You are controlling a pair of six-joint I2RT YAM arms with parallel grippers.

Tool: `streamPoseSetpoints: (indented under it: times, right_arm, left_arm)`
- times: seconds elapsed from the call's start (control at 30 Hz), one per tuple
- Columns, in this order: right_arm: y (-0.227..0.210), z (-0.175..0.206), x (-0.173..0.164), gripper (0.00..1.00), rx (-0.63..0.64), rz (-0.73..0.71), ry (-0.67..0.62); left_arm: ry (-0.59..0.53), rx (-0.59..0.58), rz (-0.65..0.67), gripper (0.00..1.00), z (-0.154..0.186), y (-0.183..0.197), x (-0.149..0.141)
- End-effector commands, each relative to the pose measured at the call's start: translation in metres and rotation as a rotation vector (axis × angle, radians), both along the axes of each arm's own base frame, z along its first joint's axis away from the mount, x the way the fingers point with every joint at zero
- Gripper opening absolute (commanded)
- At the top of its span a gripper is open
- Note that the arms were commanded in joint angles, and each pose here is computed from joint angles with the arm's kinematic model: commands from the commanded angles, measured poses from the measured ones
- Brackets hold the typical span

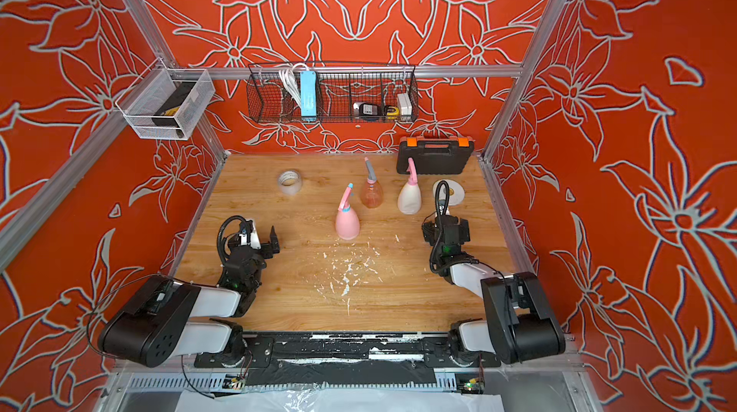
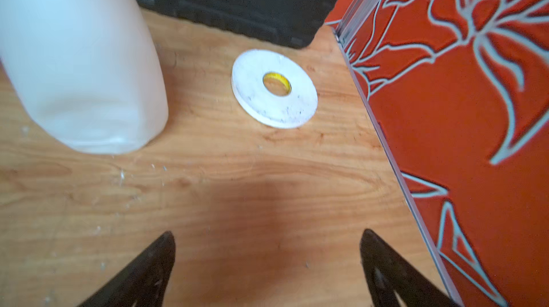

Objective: Attach spray nozzles to spray bottles
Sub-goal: Reset both arms

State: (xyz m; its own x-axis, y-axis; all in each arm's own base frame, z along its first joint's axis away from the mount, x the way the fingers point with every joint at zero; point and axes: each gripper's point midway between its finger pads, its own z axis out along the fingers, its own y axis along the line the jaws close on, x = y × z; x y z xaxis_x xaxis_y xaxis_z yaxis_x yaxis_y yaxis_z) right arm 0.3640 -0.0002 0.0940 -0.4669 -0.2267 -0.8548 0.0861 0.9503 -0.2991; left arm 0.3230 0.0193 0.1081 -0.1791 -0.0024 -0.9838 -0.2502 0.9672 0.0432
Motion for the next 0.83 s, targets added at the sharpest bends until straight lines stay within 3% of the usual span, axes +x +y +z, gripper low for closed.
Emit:
streamPoseSetpoints:
  times: [0.0, 0.07, 0.13, 0.2, 0.8]
  right_arm:
    - [-0.0042, 0.008, 0.0031, 0.97, 0.084, 0.031, -0.107]
    - [-0.0044, 0.0042, 0.0042, 0.97, 0.093, 0.045, -0.154]
    - [-0.0036, 0.0042, 0.0032, 0.97, 0.096, 0.047, -0.118]
    - [-0.0035, 0.0041, 0.0052, 0.97, 0.097, 0.053, -0.144]
    - [-0.0048, 0.0015, 0.0062, 0.97, 0.105, 0.045, -0.1]
  left_arm:
    - [-0.114, -0.051, -0.049, 0.97, 0.0184, -0.0051, 0.0064]
    - [-0.037, -0.055, -0.076, 0.97, 0.0086, -0.0104, 0.0148]
    - [-0.079, -0.048, -0.08, 0.96, 0.0137, -0.0102, 0.0126]
    - [-0.039, -0.053, -0.083, 0.97, 0.0086, -0.0113, 0.0149]
    - [-0.049, -0.05, -0.081, 0.97, 0.0102, -0.011, 0.015]
